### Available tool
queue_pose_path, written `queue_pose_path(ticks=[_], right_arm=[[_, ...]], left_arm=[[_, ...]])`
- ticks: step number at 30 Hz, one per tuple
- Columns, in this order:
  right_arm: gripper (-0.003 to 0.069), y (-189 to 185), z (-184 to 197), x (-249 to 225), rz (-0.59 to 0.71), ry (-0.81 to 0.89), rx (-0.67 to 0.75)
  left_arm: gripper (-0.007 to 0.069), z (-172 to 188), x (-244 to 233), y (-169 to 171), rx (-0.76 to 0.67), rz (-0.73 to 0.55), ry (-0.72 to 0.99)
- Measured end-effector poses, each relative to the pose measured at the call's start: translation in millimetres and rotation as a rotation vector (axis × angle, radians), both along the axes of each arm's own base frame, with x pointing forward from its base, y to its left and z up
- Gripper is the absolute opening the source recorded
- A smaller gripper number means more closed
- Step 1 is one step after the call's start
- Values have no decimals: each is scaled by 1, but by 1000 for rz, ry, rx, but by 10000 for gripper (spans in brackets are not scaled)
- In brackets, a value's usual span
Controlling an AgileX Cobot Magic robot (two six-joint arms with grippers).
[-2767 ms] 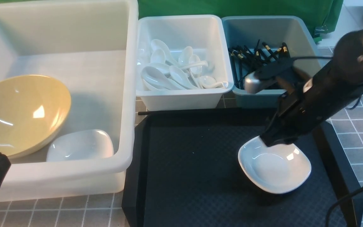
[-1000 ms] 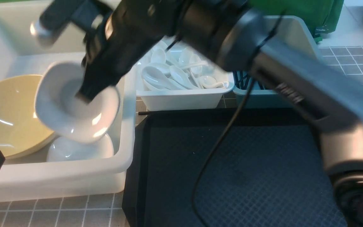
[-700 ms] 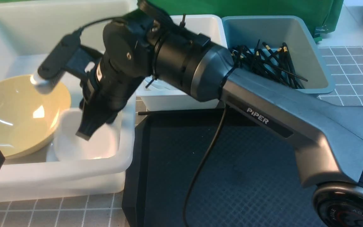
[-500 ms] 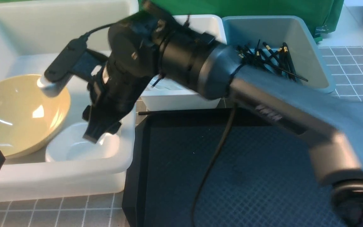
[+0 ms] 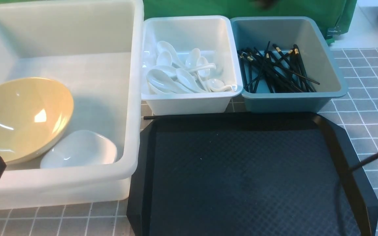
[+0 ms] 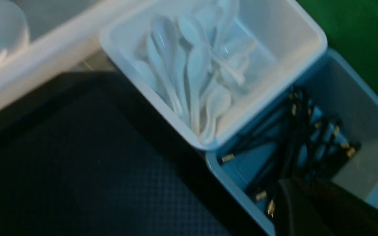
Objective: On grey table put chopsticks spoon bowls plates into blue grey white boxes.
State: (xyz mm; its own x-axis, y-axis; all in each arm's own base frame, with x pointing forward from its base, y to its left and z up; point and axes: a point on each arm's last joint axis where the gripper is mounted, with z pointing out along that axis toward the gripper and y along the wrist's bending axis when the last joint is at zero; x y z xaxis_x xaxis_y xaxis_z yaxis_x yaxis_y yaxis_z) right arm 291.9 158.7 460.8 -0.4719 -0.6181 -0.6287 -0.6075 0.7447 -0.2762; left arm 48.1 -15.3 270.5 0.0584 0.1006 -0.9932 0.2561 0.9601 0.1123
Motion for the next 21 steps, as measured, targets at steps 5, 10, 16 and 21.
queue_pose_path(ticks=[5, 10, 16, 21], right_arm=[[34, -42, -24, -31, -85, 53, -16], [34, -66, -51, -83, -74, -43, 45], [34, -93, -107, -146, -45, -328, 236], [34, -103, -179, -176, 0, -536, 384]], left_arm=[[15, 2, 0, 1, -5, 6, -22], [15, 3, 0, 1, 4, 11, -37], [15, 2, 0, 1, 12, 10, -27], [15, 0, 0, 0, 18, 5, -7]])
